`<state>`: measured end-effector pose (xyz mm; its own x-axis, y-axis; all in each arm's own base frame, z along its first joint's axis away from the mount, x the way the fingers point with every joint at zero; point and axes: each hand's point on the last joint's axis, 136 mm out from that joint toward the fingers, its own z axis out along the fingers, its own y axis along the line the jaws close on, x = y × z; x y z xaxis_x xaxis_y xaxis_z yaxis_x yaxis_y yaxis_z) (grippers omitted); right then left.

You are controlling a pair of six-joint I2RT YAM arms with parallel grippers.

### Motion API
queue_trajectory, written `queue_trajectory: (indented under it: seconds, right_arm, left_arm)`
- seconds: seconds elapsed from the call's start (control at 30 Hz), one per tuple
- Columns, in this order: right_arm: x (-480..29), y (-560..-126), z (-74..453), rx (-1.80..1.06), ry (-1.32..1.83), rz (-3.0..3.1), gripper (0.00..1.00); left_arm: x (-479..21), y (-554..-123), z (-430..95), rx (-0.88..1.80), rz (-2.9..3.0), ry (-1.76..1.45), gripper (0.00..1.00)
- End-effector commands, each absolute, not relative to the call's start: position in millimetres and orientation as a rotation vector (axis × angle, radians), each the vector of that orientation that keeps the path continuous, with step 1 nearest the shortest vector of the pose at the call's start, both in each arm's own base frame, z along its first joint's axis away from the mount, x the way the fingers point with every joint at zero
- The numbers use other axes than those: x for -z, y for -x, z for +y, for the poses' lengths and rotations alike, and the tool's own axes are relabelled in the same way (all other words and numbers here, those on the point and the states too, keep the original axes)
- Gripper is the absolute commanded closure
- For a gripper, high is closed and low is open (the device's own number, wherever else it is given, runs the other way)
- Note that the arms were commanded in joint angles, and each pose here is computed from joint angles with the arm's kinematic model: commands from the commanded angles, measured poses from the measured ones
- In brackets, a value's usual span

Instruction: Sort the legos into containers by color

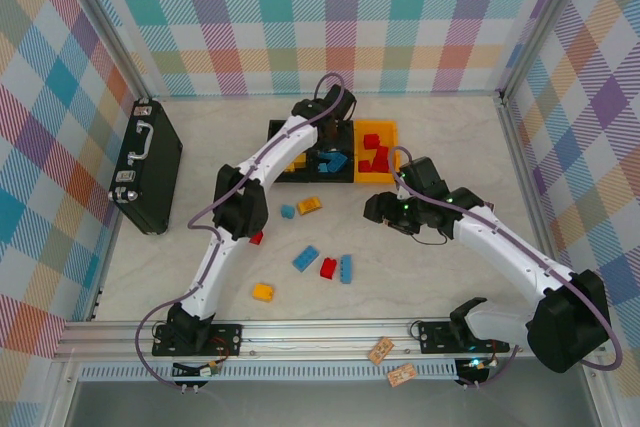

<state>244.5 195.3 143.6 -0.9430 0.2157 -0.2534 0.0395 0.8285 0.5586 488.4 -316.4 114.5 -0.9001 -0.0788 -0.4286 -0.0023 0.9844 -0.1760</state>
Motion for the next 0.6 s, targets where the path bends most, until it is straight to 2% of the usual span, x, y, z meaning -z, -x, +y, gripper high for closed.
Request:
queue_trajectory:
  seconds: [0.0, 0.57]
  right_arm:
    - [-144.9, -242.4, 188.9, -0.783, -0.182, 2.712, 0.39]
    - [-127.9, -220.9, 188.2, -0.735, -0.179, 2.795, 0.4]
  left_arm:
    - [-172.9, -469.4, -325.3, 0.336, 2.609, 0.016, 0.29]
    - [-177.4, -367.6, -294.7, 0.542, 2.66, -0.06, 0.33]
